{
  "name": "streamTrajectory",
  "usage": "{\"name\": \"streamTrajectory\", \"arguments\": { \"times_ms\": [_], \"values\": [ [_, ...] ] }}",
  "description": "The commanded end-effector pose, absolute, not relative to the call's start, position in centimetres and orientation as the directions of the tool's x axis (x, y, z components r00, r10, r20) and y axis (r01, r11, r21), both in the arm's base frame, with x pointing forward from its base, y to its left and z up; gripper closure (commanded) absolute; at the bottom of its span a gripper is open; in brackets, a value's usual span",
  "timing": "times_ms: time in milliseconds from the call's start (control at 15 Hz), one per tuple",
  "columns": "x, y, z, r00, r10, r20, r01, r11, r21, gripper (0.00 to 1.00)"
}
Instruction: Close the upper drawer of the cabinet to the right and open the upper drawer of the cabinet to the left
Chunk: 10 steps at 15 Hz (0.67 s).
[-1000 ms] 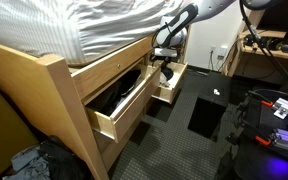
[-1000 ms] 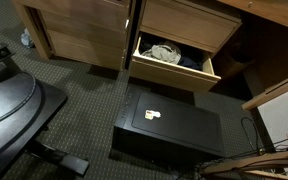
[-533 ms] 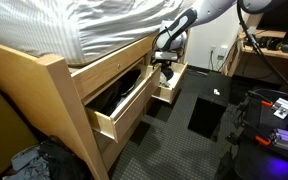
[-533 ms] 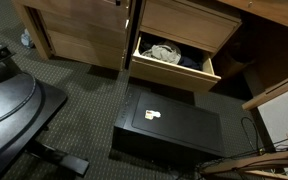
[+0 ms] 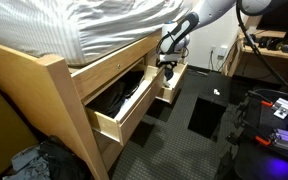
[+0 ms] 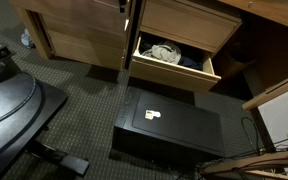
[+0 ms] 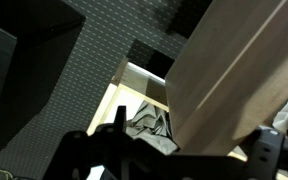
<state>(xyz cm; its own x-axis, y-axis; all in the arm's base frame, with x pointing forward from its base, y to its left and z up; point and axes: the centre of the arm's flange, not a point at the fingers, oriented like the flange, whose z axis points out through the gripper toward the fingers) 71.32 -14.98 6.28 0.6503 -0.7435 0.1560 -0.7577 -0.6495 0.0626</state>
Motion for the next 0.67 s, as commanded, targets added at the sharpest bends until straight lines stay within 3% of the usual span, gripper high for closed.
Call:
{"name": "streamTrajectory", "arguments": {
  "times_ms": [0,600],
  "values": [
    [67.9,-16.0,8.3,0.627,-0.763,0.159,-0.779,-0.607,0.158,0.00],
    [67.5,-15.2,8.7,0.610,-0.780,0.143,-0.785,-0.569,0.246,0.00]
  ]
}}
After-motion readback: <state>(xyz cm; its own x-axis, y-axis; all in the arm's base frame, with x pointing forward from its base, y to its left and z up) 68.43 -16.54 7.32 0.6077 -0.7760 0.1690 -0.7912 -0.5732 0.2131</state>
